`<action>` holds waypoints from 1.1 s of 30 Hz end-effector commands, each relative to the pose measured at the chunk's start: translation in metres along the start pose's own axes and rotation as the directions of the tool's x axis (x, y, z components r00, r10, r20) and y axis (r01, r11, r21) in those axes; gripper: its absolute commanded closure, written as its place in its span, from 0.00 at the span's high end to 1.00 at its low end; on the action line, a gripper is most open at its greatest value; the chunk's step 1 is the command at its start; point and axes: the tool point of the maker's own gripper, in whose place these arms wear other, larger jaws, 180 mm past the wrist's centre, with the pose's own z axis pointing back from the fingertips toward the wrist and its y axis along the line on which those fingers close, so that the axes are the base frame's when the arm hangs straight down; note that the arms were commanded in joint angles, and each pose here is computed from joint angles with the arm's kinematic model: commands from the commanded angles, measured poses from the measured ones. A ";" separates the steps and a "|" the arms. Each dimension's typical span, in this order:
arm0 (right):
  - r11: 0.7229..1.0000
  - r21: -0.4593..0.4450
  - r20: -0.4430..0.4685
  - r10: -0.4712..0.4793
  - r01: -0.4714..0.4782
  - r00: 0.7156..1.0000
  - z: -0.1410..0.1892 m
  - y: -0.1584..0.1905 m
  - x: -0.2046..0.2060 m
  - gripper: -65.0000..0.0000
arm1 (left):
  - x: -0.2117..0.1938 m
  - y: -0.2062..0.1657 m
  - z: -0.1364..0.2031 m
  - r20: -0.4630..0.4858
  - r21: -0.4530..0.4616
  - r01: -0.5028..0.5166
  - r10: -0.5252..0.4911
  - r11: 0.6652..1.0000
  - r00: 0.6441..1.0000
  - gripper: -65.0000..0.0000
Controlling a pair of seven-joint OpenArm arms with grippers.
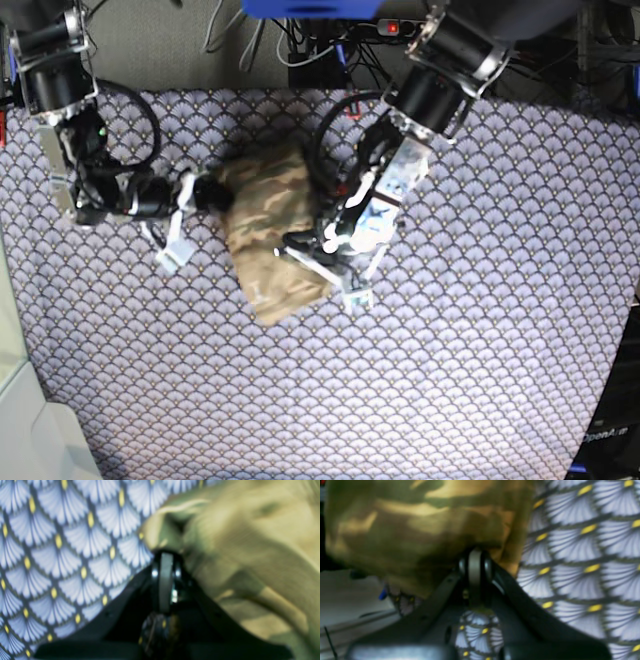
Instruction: Fold the T-shirt properly
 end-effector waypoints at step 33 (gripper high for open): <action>0.971 -0.171 0.174 0.198 -0.168 0.965 0.079 0.030 0.091 0.00 | 0.058 0.243 0.104 0.189 0.243 -0.310 0.269 0.919 0.944 0.01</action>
